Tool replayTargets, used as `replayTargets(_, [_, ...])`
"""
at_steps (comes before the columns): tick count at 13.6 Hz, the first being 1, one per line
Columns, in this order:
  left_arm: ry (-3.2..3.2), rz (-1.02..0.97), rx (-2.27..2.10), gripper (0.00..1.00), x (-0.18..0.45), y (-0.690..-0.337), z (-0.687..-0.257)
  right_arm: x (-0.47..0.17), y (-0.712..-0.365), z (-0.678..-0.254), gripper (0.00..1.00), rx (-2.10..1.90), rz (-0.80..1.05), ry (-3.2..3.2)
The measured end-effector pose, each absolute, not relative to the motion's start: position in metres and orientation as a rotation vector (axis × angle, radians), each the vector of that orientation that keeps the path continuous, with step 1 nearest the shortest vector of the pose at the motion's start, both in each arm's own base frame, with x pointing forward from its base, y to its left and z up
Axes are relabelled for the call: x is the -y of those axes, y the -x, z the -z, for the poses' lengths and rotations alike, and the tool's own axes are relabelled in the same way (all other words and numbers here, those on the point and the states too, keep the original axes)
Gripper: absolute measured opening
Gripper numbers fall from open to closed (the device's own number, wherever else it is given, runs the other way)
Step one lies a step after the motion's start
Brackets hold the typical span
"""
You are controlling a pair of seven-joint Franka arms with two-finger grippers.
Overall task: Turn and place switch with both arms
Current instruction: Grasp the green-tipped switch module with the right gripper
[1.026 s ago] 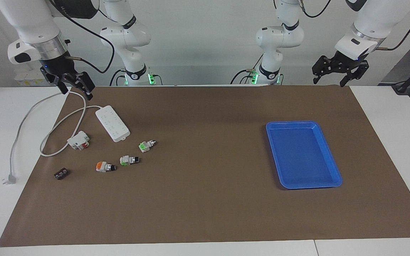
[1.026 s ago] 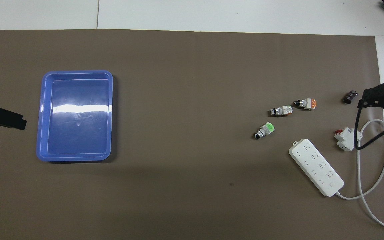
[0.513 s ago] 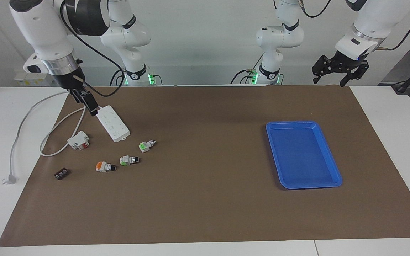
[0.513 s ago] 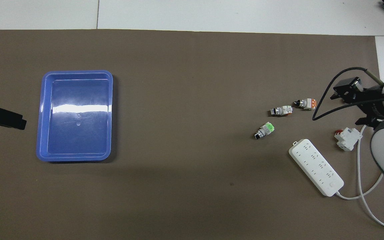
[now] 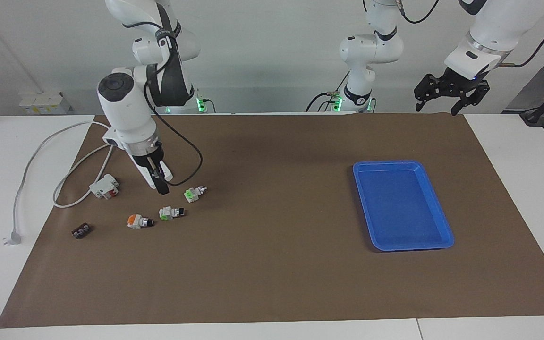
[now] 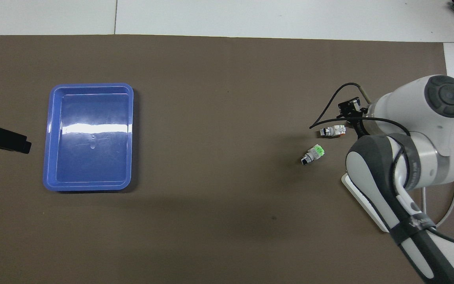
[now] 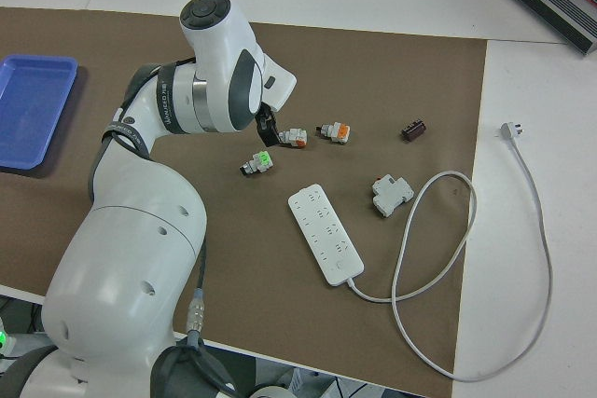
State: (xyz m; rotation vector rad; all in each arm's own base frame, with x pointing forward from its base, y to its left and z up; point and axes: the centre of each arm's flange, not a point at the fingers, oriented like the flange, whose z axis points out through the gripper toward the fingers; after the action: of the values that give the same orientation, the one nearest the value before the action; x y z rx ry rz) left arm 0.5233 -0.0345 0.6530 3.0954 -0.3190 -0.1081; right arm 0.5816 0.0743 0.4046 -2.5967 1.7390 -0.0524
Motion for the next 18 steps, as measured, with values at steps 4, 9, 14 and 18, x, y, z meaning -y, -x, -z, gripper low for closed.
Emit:
replayTargets(4, [-3.095, 0.108, 0.319, 1.0, 0.034, -0.523, -0.653, -0.095, -0.562, -0.331, 1.0, -1.727, 0.04, 2.592])
replayTargets(9, [-3.095, 0.108, 0.319, 1.0, 0.034, -0.523, -0.653, -0.099, -0.532, -0.302, 1.0, -1.726, -0.051, 2.64])
replayTargets(14, [-3.095, 0.108, 0.319, 1.0, 0.034, -0.523, -0.653, -0.098, -0.529, -0.3, 1.0, -1.733, -0.069, 2.575])
replayTargets(18, [-3.095, 0.108, 0.319, 1.0, 0.034, -0.523, -0.653, -0.094, -0.531, -0.295, 1.0, -1.749, -0.04, 2.528])
